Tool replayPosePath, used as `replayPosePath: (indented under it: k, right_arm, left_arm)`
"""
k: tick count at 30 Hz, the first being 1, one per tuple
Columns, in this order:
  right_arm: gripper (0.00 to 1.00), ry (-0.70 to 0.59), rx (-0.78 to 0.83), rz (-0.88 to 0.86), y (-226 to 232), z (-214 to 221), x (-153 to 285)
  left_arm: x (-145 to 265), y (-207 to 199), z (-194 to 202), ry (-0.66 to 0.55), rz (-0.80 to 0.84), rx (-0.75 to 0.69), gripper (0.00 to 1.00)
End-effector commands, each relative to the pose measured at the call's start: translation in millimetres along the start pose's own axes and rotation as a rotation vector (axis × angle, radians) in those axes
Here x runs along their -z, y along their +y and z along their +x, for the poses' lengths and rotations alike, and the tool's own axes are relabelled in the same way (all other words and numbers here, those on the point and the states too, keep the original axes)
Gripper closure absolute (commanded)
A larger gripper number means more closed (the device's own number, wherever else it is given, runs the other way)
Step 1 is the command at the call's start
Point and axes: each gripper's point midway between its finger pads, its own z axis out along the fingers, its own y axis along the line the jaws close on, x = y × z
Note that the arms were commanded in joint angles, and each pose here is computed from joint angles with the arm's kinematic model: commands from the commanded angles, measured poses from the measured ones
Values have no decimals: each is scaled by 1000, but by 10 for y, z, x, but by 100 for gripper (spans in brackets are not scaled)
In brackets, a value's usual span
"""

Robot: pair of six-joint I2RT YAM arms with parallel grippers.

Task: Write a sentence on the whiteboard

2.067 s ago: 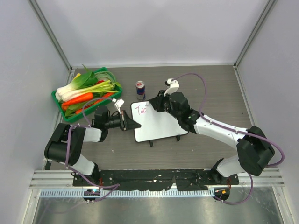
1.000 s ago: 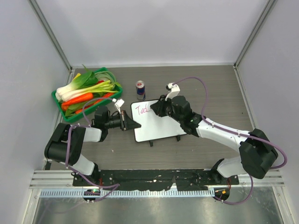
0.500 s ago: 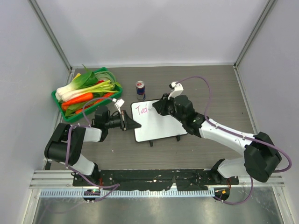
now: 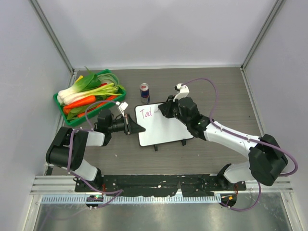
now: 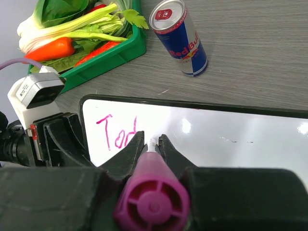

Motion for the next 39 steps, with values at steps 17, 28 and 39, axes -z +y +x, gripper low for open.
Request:
replayPosePath:
  k: [17,28,39]
  right_arm:
    - [99,35,-11,-54,69,103,-24]
    - [99,15,-16,3,-60,113,-9]
    - [99,-40,-21,41,-81,-122,-58]
  left_arm:
    - [-13,183,2,-14,-76,23,100]
    - [-12,182,5,-12,-75,24,100]
    - [-10,180,8,-12,-75,24,100]
